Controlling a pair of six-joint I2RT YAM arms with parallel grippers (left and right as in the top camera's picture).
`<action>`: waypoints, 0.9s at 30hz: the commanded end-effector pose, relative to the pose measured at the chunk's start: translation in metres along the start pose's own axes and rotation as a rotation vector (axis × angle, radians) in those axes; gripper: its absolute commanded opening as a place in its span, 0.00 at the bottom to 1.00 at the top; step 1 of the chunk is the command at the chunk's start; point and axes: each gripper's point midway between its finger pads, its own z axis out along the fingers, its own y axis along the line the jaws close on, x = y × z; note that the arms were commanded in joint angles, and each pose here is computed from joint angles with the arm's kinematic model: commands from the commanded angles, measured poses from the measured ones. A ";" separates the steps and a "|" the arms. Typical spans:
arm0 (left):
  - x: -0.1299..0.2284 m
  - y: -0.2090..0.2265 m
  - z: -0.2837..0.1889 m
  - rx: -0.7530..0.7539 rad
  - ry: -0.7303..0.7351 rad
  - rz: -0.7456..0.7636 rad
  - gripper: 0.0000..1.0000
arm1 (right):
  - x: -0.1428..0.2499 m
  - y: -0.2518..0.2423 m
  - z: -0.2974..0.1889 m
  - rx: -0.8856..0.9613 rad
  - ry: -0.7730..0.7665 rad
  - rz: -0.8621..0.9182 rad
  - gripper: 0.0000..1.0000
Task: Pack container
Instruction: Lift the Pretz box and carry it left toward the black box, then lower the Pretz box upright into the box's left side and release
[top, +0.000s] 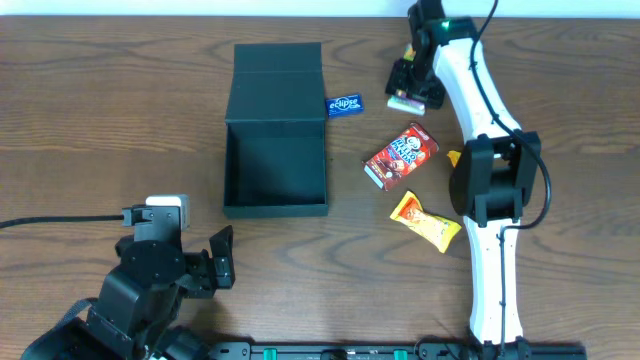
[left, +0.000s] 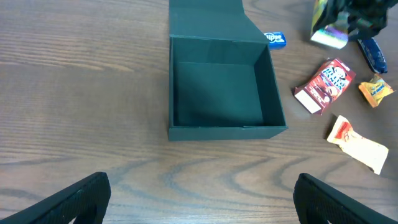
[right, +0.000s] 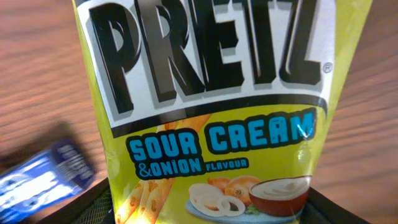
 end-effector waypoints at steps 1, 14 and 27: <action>-0.001 0.000 -0.002 0.001 -0.004 -0.013 0.95 | -0.013 0.014 -0.037 -0.038 -0.072 -0.052 0.70; -0.001 0.000 -0.002 0.001 -0.004 -0.013 0.95 | 0.035 0.093 -0.103 -0.163 -0.076 -0.235 0.73; -0.001 0.000 -0.002 0.001 -0.004 -0.013 0.95 | 0.165 0.206 -0.109 -0.248 0.024 -0.508 0.74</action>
